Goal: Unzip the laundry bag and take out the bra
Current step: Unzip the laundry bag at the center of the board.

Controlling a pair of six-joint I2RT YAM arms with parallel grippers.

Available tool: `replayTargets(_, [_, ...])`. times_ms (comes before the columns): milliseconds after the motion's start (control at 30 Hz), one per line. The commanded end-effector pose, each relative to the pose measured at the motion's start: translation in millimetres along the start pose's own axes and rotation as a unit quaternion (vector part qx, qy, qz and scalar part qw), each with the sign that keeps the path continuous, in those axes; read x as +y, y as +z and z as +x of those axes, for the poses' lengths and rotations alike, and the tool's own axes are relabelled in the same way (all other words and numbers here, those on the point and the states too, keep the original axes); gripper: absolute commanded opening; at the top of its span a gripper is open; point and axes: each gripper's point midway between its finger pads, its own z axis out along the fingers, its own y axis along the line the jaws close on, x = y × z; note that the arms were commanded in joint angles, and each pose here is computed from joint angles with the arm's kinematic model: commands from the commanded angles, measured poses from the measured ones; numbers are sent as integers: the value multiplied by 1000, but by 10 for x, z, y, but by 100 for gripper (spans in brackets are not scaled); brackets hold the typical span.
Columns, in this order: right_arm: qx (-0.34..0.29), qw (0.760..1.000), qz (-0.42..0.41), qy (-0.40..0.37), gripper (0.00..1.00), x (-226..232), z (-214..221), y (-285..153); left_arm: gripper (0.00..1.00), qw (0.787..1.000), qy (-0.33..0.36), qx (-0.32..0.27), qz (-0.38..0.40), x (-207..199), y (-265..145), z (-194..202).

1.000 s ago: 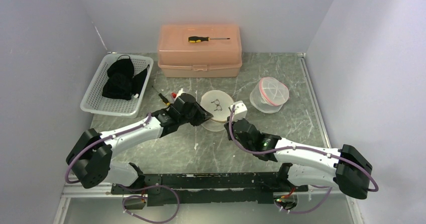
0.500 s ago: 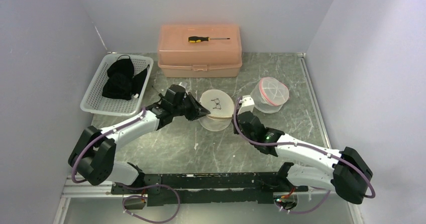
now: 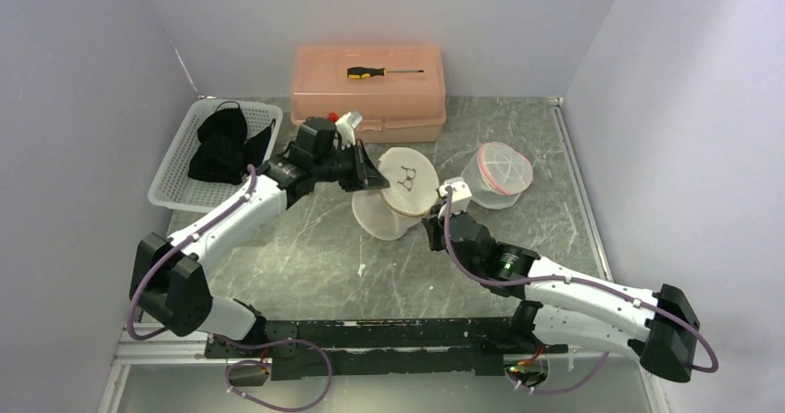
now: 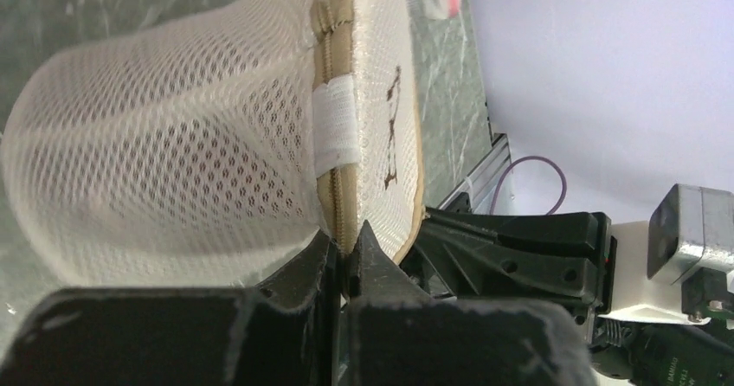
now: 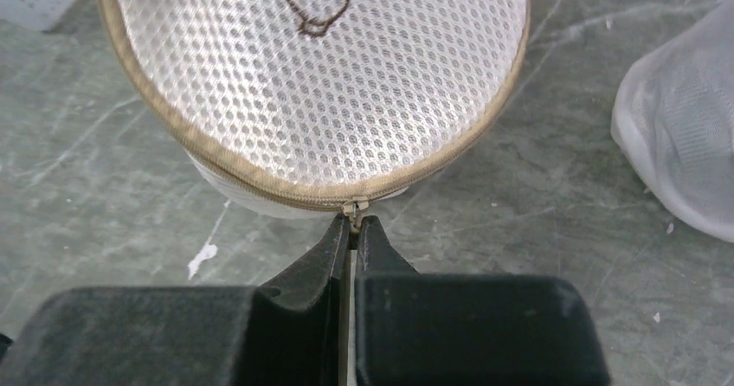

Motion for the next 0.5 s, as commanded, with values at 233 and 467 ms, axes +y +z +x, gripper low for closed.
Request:
replayTargets(233, [-26, 1000, -15, 5, 0, 276, -207, -86, 27, 994, 112, 15, -8, -100, -64, -188])
replayTargets(467, [-5, 1000, -5, 20, 0, 285, 93, 70, 49, 997, 29, 22, -70, 475, 154, 55])
